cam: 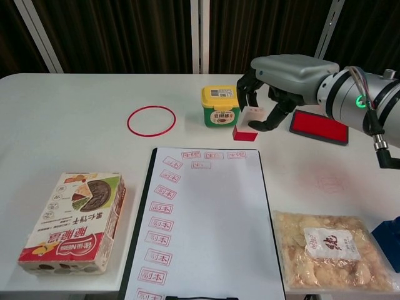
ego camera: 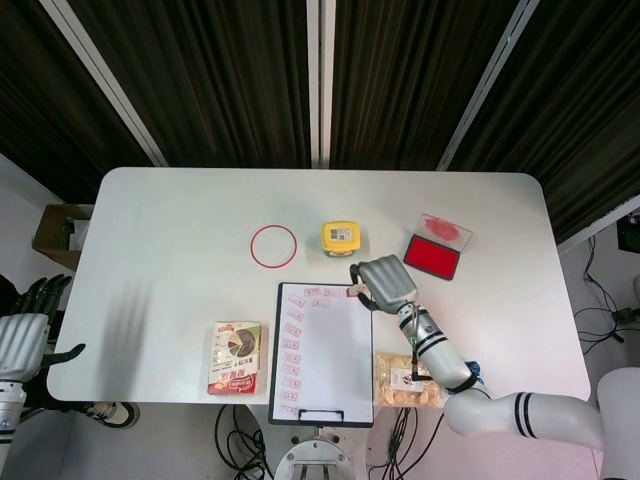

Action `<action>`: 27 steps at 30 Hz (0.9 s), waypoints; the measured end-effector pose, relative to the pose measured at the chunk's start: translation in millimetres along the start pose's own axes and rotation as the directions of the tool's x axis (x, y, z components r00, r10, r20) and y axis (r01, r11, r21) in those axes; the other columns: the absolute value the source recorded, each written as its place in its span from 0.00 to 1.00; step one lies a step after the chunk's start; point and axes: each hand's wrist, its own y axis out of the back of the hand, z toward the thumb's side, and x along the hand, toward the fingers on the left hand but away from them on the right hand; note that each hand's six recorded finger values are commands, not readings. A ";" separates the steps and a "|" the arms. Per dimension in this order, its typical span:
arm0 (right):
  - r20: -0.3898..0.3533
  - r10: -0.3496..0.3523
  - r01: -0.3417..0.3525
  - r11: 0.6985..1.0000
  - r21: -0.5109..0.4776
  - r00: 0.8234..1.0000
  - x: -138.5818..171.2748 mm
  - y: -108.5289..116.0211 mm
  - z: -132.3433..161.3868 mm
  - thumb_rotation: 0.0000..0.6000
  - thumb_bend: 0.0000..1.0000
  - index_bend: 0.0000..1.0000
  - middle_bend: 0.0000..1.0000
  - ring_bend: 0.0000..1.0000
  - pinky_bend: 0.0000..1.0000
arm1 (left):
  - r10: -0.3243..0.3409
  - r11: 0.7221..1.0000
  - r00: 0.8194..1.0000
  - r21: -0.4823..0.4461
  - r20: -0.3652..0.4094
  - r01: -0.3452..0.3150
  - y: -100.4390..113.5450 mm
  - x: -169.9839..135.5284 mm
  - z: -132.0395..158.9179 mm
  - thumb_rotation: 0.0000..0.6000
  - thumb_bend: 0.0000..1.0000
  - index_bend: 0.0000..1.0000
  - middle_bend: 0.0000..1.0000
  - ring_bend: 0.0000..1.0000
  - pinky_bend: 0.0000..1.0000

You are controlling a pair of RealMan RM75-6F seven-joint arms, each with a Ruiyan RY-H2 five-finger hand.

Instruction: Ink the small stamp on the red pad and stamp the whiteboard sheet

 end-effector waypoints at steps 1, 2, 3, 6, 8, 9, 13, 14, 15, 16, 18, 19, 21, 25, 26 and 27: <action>0.011 0.000 0.000 1.000 -0.006 1.000 -1.3 -2.0 1.8 1.00 0.52 1.00 0.94 0.96 1.00 | 0.000 1.000 1.000 -0.001 -0.001 0.000 -0.2 -0.1 -0.5 1.00 0.00 0.05 0.06 0.05 0.16; 0.020 0.001 -0.001 1.000 -0.012 1.000 -2.1 -3.4 2.8 1.00 0.53 1.00 0.94 0.96 1.00 | -0.001 1.000 1.000 -0.003 -0.002 0.001 -0.5 -0.1 -1.2 1.00 0.00 0.05 0.06 0.05 0.16; 0.034 0.003 -0.002 1.000 -0.023 0.999 -3.1 -5.6 4.1 1.00 0.53 1.00 0.94 0.96 1.00 | -0.001 1.000 1.000 -0.006 -0.003 0.001 -0.6 -0.2 -1.5 1.00 0.00 0.05 0.06 0.05 0.16; 0.068 0.006 -0.003 0.999 -0.034 0.998 -5.5 -11.5 8.4 1.00 0.53 1.00 0.95 0.96 1.00 | 0.002 1.000 1.000 -0.010 -0.003 -0.002 0.0 -0.5 -2.6 1.00 0.00 0.05 0.06 0.05 0.16; 0.088 0.007 -0.003 0.999 -0.039 0.996 -7.2 -16.4 13.0 1.00 0.53 1.00 0.95 0.96 1.00 | 0.003 1.000 1.000 -0.010 -0.003 -0.003 0.2 -0.8 -3.4 1.00 0.00 0.05 0.06 0.05 0.16; 0.098 0.012 -0.008 0.999 -0.041 0.995 -8.1 -19.4 14.8 1.00 0.53 1.00 0.95 0.97 1.00 | 0.003 1.000 1.000 -0.010 -0.004 -0.003 0.3 -0.9 -3.9 1.00 0.00 0.05 0.06 0.05 0.16; 0.116 0.026 -0.022 0.999 -0.033 0.993 -11.5 -27.8 19.3 1.00 0.53 1.00 0.95 0.97 1.00 | 0.002 1.000 1.000 -0.011 -0.007 -0.002 0.4 -1.7 -6.4 1.00 0.00 0.05 0.06 0.05 0.16; 0.120 0.028 -0.025 0.999 -0.030 0.992 -12.3 -28.9 19.5 1.00 0.53 1.00 0.95 0.97 1.00 | 0.002 1.000 1.000 -0.011 -0.008 -0.002 0.3 -1.9 -7.1 1.00 0.00 0.05 0.06 0.05 0.16; 0.123 0.030 -0.027 0.999 -0.026 0.992 -13.0 -29.8 19.5 1.00 0.53 1.00 0.95 0.97 1.00 | 0.002 1.000 1.000 -0.012 -0.009 -0.002 0.2 -2.0 -7.6 1.00 0.00 0.05 0.06 0.05 0.16; 0.125 0.032 -0.029 0.999 -0.023 0.992 -13.8 -31.0 20.0 1.00 0.53 1.00 0.95 0.97 1.00 | 0.002 1.000 1.000 -0.013 -0.009 -0.002 0.2 -2.1 -8.2 1.00 0.00 0.05 0.06 0.05 0.16; 0.127 0.036 -0.033 0.999 -0.020 0.991 -15.0 -32.8 20.8 1.00 0.53 1.00 0.95 0.97 1.00 | 0.002 1.000 1.000 -0.015 -0.011 -0.002 0.0 -2.2 -9.1 1.00 0.00 0.05 0.06 0.05 0.16; 0.127 0.039 -0.037 0.999 -0.018 0.991 -15.7 -34.1 21.7 1.00 0.53 1.00 0.95 0.97 1.00 | 0.002 1.000 1.000 -0.016 -0.011 -0.002 -0.1 -2.3 -9.5 1.00 0.00 0.05 0.06 0.05 0.16; 0.123 0.045 -0.043 0.999 -0.015 0.991 -16.9 -35.9 24.0 1.00 0.53 1.00 0.95 0.97 1.00 | 0.001 1.000 1.000 -0.017 -0.012 -0.001 -0.4 -2.3 -10.2 1.00 0.00 0.05 0.06 0.05 0.16; 0.117 0.053 -0.052 0.999 -0.008 0.992 -18.7 -39.2 29.0 1.00 0.53 1.00 0.95 0.97 1.00 | 0.003 1.000 1.000 -0.019 -0.013 -0.003 0.0 -2.2 -11.4 1.00 0.00 0.05 0.06 0.05 0.16; 0.117 0.055 -0.055 0.998 -0.006 0.992 -19.0 -40.1 29.9 1.00 0.53 1.00 0.95 0.97 1.00 | 0.003 1.000 1.000 -0.019 -0.013 -0.003 0.2 -2.2 -11.7 1.00 0.00 0.05 0.06 0.05 0.16; 0.117 0.057 -0.057 0.998 -0.004 0.992 -19.4 -41.0 30.8 1.00 0.53 1.00 0.95 0.97 1.00 | 0.003 1.000 1.000 -0.019 -0.014 -0.003 0.4 -2.2 -12.0 1.00 0.00 0.05 0.06 0.05 0.16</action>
